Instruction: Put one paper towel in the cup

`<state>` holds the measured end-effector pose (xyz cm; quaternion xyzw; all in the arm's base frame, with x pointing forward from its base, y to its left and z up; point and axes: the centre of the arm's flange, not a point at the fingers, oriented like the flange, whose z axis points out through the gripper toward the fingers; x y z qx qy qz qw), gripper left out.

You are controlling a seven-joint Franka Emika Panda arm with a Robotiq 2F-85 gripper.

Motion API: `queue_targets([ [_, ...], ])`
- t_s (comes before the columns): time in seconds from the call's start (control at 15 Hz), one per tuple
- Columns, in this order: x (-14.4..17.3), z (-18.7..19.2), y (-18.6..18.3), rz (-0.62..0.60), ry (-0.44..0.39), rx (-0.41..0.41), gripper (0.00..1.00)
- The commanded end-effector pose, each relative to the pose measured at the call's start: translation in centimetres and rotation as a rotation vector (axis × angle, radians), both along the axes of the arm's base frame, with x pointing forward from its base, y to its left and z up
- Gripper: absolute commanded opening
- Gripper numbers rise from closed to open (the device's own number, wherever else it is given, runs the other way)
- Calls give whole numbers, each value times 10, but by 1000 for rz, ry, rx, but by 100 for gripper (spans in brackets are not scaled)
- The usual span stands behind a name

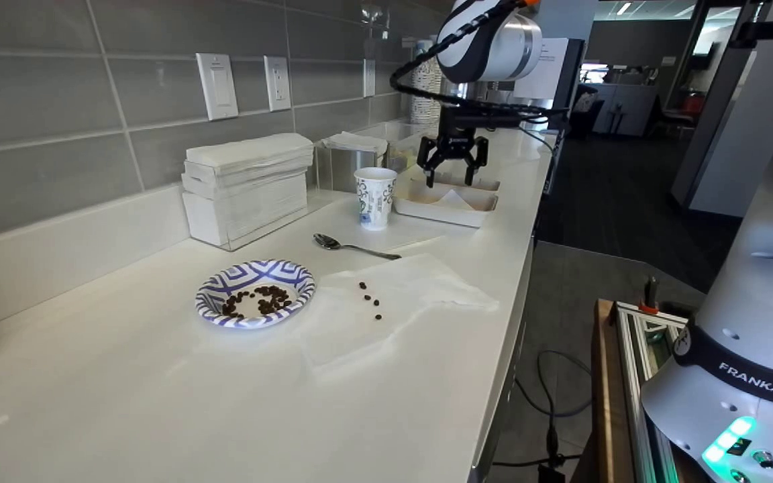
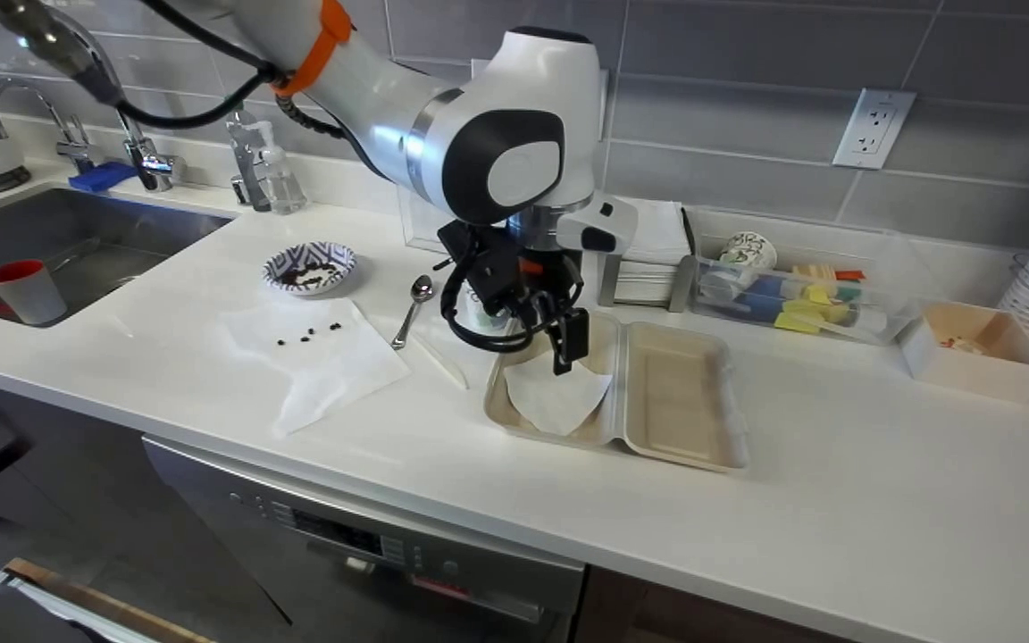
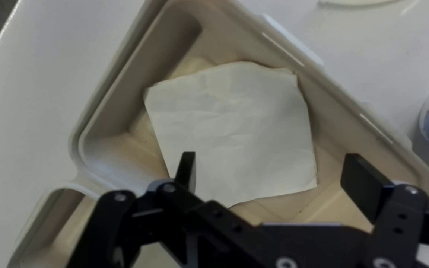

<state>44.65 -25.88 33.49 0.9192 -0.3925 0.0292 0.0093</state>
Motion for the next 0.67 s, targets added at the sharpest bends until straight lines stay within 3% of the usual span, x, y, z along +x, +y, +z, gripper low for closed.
queue_targets([
  [0.0, 5, -5, 0, 4, -23, -2, 100],
  [0.6, 28, -36, -8, 12, -80, 14, 100],
])
